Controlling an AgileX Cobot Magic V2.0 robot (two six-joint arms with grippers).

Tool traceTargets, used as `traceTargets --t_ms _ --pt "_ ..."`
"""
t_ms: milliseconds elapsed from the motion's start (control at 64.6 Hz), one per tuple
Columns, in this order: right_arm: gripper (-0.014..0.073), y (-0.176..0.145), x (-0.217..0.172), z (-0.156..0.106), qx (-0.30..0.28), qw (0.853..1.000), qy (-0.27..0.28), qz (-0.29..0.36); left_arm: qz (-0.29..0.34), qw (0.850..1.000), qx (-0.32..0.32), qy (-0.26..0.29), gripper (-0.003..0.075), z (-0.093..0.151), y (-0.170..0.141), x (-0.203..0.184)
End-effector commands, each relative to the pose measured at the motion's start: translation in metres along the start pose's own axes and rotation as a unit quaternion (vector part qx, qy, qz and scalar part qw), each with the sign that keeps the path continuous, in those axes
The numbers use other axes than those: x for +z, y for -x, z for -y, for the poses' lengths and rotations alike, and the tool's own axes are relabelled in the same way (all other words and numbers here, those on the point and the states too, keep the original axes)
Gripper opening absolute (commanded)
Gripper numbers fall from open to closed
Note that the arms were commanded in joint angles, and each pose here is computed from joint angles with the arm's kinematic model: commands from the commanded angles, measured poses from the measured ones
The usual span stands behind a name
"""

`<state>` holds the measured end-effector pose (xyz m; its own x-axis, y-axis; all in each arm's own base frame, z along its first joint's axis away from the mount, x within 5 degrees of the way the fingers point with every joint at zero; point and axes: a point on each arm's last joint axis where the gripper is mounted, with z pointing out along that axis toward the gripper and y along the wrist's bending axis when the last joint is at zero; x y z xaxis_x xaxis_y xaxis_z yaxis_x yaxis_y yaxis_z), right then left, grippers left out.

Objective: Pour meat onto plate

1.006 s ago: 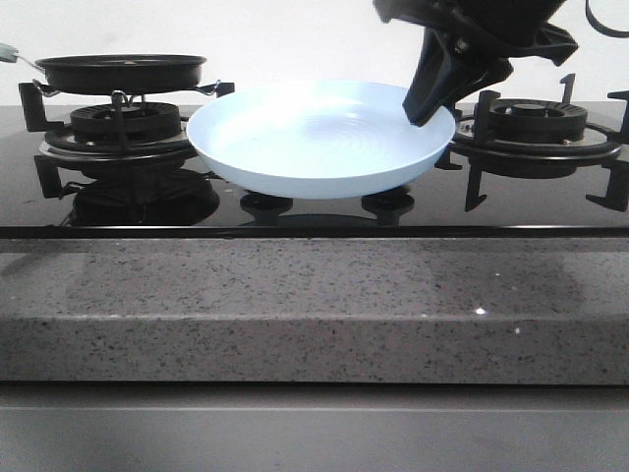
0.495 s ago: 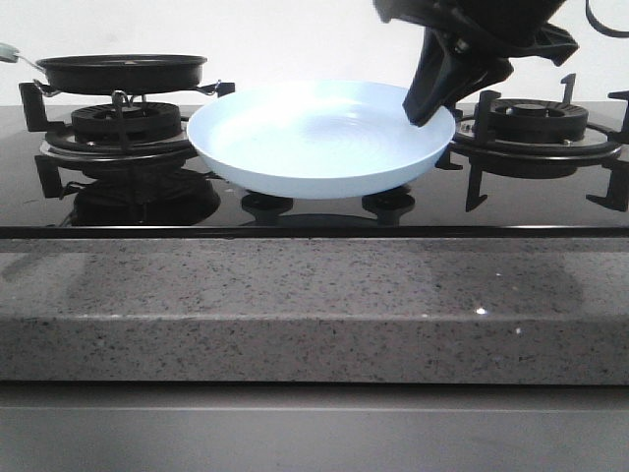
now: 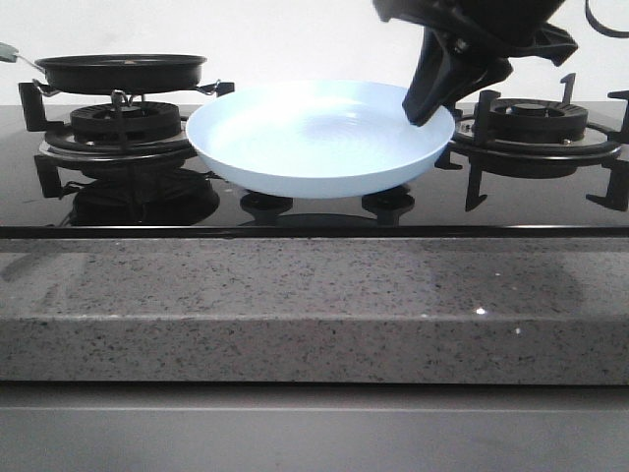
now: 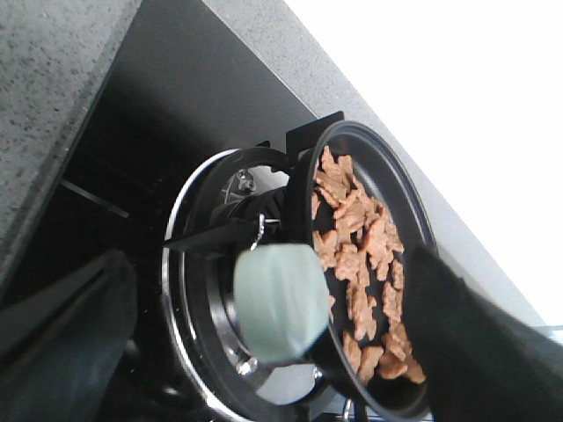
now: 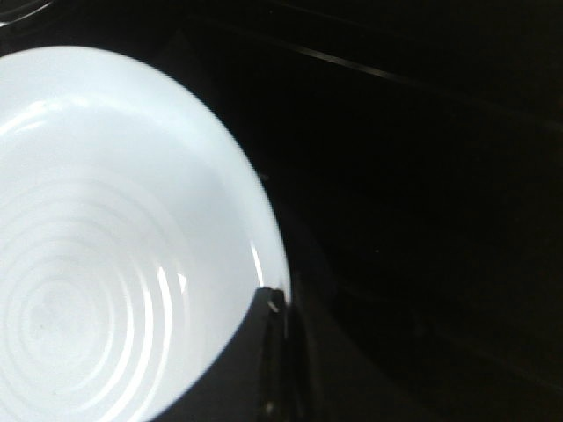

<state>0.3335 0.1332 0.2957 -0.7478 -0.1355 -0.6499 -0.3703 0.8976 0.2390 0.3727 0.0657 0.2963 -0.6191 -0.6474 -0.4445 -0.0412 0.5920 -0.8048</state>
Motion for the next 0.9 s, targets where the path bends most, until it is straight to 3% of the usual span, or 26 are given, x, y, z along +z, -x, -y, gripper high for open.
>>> traceTargets --t_ms 0,325,681,774,882 --pt "-0.0113 0.014 -0.022 -0.005 -0.012 0.999 -0.001 0.052 0.028 0.998 0.000 -0.055 0.0599 0.024 0.009 -0.005" --pt "-0.0113 0.014 -0.022 -0.005 -0.012 0.999 -0.001 0.052 0.046 0.994 -0.040 -0.090 0.0599 0.018 0.013 0.007" --pt "-0.0113 0.014 -0.022 -0.005 -0.012 0.999 -0.001 0.052 0.010 0.991 -0.060 -0.120 0.0595 0.007 0.009 0.021" --pt "-0.0113 0.014 -0.022 -0.005 -0.012 0.999 -0.001 0.052 0.011 0.991 -0.053 -0.121 0.0559 0.007 0.009 0.021" --pt "-0.0113 0.014 -0.022 -0.005 -0.012 0.999 -0.001 0.052 0.016 0.990 -0.059 -0.127 0.0455 0.008 0.010 0.020"
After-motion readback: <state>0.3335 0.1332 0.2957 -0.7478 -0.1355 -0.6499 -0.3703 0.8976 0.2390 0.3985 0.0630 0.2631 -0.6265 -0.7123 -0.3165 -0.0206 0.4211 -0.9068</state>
